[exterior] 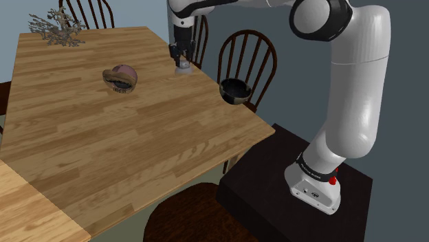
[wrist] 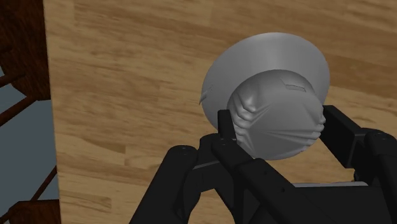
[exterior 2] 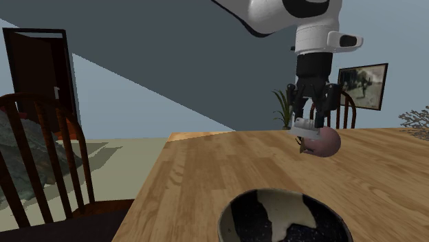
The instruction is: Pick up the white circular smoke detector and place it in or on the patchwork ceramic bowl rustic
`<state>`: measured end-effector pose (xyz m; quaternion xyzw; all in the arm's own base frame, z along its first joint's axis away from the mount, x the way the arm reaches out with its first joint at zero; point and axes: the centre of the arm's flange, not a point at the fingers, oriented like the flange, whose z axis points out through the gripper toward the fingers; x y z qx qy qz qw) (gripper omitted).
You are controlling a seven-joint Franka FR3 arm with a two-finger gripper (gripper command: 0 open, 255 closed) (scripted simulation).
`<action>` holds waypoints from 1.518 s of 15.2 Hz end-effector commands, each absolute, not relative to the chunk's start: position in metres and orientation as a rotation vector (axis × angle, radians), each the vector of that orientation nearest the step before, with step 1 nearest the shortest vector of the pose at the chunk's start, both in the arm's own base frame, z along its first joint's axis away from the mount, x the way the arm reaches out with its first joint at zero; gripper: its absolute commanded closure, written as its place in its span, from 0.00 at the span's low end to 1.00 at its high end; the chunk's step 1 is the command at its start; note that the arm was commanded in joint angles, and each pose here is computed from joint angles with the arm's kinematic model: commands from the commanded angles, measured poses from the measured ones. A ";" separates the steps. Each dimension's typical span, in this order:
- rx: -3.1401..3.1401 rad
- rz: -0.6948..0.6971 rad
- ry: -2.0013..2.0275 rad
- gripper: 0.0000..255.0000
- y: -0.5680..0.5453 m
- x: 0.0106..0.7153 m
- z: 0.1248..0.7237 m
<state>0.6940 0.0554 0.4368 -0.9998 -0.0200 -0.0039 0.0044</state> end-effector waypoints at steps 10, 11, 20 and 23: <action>-3.132 -0.012 -0.063 1.00 0.003 0.632 0.466; -3.132 -0.012 -0.063 1.00 -0.005 0.622 0.467; -3.132 -0.012 -0.063 1.00 -0.082 0.531 0.476; -3.132 -0.012 -0.063 1.00 -0.107 0.501 0.479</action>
